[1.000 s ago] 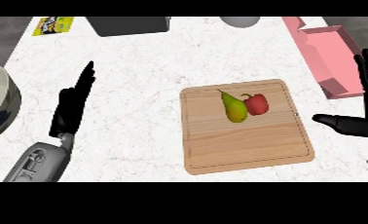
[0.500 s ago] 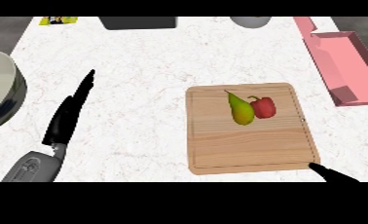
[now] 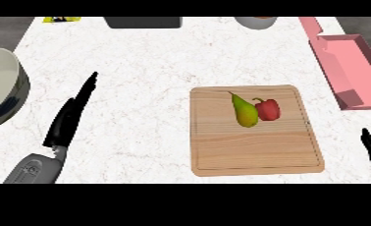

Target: Pick the pear from the cutting board and place it in the cardboard box

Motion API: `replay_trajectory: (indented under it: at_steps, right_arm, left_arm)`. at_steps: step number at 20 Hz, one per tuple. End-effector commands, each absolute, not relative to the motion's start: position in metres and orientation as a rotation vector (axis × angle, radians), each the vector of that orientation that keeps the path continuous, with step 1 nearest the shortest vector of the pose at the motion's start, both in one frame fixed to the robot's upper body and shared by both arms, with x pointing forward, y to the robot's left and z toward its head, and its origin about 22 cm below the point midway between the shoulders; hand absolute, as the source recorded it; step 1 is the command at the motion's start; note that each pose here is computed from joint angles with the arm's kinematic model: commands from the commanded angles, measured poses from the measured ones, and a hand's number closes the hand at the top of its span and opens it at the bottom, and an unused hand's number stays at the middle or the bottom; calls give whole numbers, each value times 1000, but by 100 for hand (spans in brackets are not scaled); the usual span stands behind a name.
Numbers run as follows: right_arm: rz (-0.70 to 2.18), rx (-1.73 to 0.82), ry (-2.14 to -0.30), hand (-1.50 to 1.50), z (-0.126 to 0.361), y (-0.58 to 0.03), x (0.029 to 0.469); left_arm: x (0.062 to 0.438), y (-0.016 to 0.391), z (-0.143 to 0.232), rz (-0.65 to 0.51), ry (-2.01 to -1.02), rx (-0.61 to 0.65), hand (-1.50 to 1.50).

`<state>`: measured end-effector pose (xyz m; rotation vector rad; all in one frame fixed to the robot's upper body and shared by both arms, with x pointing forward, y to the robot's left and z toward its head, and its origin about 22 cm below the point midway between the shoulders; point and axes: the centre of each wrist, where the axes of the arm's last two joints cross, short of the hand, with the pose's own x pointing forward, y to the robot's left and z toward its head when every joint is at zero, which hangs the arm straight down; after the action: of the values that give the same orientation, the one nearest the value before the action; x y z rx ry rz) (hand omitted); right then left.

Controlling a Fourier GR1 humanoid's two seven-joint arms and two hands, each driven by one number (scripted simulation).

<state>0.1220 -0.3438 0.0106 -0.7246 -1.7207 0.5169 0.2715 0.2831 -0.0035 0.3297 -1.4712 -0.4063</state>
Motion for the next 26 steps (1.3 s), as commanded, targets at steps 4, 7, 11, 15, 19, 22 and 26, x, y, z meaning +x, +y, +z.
replay_trajectory:
  at_steps: [4,7,11,15,19,22,26]
  right_arm:
    - [643,-760,-1504,-150,67,-297,126]
    - [669,-819,-1438,-150,79,-277,140]
    - [716,-862,-1322,-150,86,-261,153]
    - [713,-830,-1304,-150,102,-234,187]
    - [730,-770,-1231,-150,70,-223,203]
    - [721,-732,-1241,-150,84,-239,188]
    - [756,-742,-1221,-150,63,-209,229]
  left_arm:
    - [283,277,0,-420,-1456,313,0]
    - [275,275,-3,-423,-1477,327,0]
    - [277,293,-13,-411,-1478,329,0]
    - [278,288,4,-425,-1471,321,0]
    - [265,290,-10,-409,-1476,317,0]
    - [283,290,-7,-412,-1472,330,0]
    - [269,294,14,-423,-1476,314,0]
